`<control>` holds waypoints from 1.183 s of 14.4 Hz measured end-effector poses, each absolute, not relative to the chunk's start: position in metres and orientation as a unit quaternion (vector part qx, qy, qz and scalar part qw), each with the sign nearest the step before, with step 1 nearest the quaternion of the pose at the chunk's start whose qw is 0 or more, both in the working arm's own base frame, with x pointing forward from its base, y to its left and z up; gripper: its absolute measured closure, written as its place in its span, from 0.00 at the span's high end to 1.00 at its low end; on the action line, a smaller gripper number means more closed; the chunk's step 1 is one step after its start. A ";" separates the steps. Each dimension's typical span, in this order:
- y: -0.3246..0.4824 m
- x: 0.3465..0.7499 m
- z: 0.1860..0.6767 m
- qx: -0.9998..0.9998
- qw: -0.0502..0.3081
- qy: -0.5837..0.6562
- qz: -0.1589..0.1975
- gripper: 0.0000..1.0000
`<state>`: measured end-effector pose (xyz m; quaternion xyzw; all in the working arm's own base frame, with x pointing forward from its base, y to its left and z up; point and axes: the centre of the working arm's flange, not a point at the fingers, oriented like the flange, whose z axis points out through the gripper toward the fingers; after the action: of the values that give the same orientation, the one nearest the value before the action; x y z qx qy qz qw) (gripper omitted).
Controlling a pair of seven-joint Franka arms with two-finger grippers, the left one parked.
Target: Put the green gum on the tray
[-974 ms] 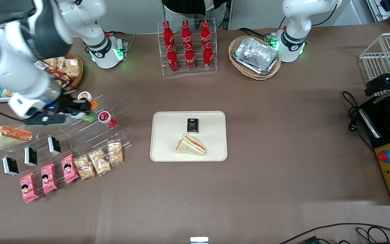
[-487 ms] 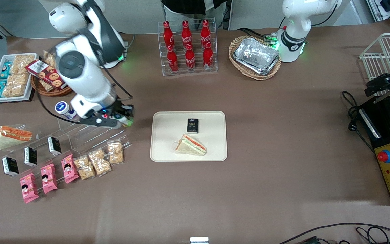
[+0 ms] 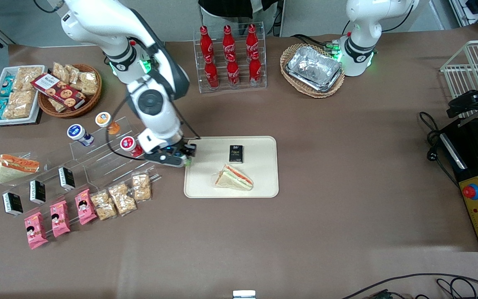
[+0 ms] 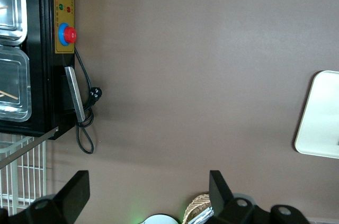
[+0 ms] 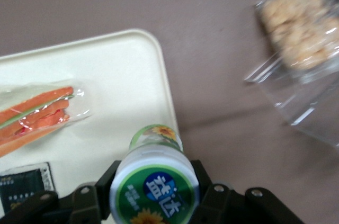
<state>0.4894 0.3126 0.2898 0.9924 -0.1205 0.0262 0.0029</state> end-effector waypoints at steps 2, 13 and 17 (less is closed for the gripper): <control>0.337 0.476 0.261 0.991 0.004 -0.133 0.033 0.58; 0.353 0.467 0.213 0.986 0.003 -0.162 0.046 0.85; 0.348 0.476 0.230 0.984 0.000 -0.172 0.050 1.00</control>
<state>0.4760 0.3482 0.2300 0.9839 -0.1717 0.0504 -0.0005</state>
